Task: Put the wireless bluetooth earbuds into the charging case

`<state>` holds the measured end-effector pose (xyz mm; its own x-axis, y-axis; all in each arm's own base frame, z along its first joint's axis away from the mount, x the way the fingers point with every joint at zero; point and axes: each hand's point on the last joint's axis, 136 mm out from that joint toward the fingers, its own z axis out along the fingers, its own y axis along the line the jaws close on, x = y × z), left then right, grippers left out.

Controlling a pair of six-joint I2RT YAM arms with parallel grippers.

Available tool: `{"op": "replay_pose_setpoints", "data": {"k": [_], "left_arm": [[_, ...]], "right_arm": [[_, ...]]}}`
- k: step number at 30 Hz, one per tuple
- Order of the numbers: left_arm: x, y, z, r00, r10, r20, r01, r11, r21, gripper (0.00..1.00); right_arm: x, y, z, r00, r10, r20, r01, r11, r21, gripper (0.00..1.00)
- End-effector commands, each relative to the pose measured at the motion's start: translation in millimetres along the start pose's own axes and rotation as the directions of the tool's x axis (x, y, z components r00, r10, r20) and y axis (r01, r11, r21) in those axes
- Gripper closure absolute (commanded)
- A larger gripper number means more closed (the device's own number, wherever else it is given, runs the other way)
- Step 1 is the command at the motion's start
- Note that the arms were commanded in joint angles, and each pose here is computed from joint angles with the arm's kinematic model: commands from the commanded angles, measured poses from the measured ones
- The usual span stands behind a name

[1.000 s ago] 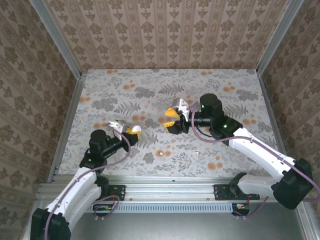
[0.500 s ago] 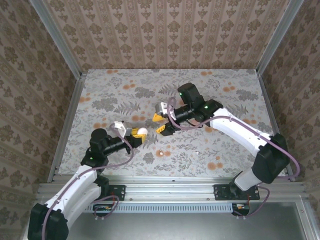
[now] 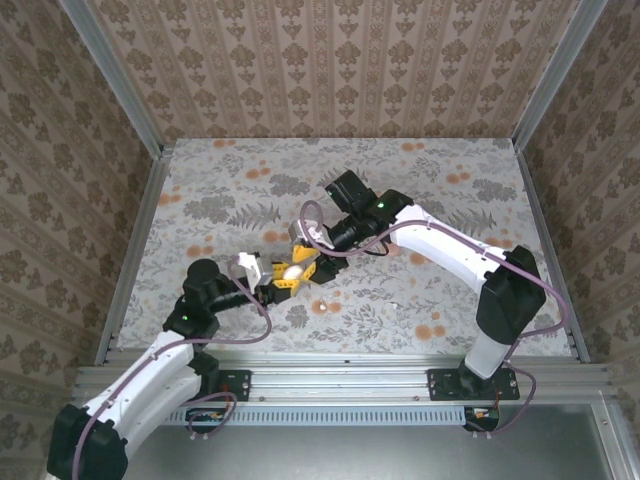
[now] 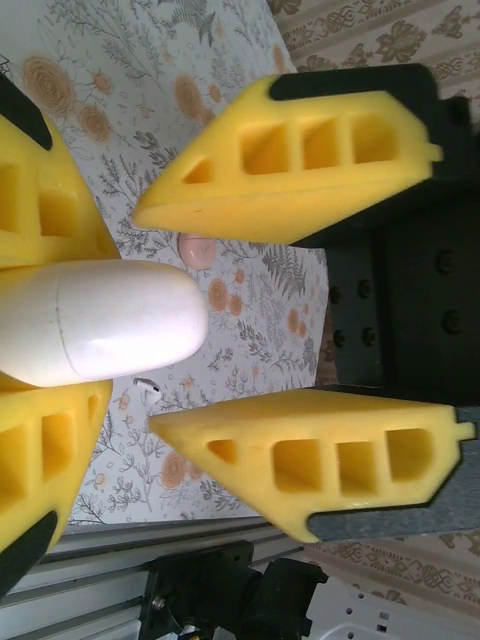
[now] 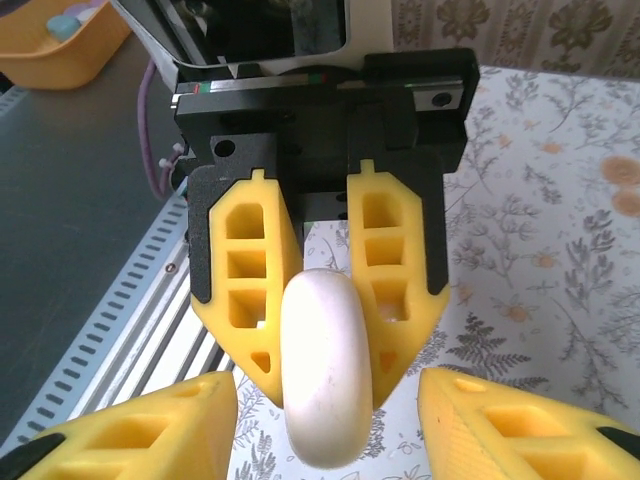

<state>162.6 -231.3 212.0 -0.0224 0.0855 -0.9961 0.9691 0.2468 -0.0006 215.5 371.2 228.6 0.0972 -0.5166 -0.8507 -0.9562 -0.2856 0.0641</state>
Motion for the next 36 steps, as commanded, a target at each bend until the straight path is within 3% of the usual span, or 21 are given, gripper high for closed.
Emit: {"op": "replay_pose_setpoints", "data": {"k": [1, 5, 9, 13, 16, 19, 26, 36], "left_arm": [[-16.9, -4.0, -1.4, 0.996, 0.077, 0.035, -0.078, 0.997, 0.013, 1.0], [-18.8, -5.4, -2.1, 0.996, 0.085, 0.041, -0.085, 0.996, 0.013, 1.0], [-18.9, -4.9, -2.6, 0.995, 0.087, 0.043, -0.088, 0.996, 0.005, 1.0], [-18.6, -3.5, -3.2, 0.995, 0.089, 0.041, -0.089, 0.996, -0.01, 0.97], [-16.4, -2.0, -3.8, 0.995, 0.095, 0.035, -0.094, 0.995, -0.031, 0.73], [-11.9, -2.4, -3.1, 0.995, 0.103, 0.016, -0.102, 0.994, -0.041, 0.61], [-4.8, -6.6, 1.0, 0.994, 0.111, -0.021, -0.112, 0.994, -0.021, 0.58], [0.2, -7.5, 5.2, 0.995, 0.094, -0.044, -0.094, 0.996, -0.002, 0.58]], "right_arm": [[-3.0, 13.0, 4.1, 1.0, -0.007, -0.001, 0.007, 0.997, -0.075, 0.52], [-2.1, 12.9, 5.9, 1.0, -0.011, -0.002, 0.011, 0.996, -0.086, 0.66], [-4.1, 12.8, 3.0, 1.0, -0.029, -0.009, 0.029, 0.997, -0.075, 0.9], [-3.8, 10.6, -0.7, 0.998, -0.05, -0.025, 0.049, 0.998, -0.042, 0.93], [-1.1, 6.8, -6.1, 0.996, -0.06, -0.064, 0.06, 0.998, -0.001, 0.93], [5.9, 2.4, -11.6, 0.99, -0.07, -0.125, 0.076, 0.996, 0.047, 0.93], [17.9, 0.8, -21.6, 0.967, -0.072, -0.243, 0.093, 0.993, 0.077, 0.93], [3.1, 10.0, -15.6, 0.968, -0.12, -0.219, 0.131, 0.991, 0.04, 0.93]]}}
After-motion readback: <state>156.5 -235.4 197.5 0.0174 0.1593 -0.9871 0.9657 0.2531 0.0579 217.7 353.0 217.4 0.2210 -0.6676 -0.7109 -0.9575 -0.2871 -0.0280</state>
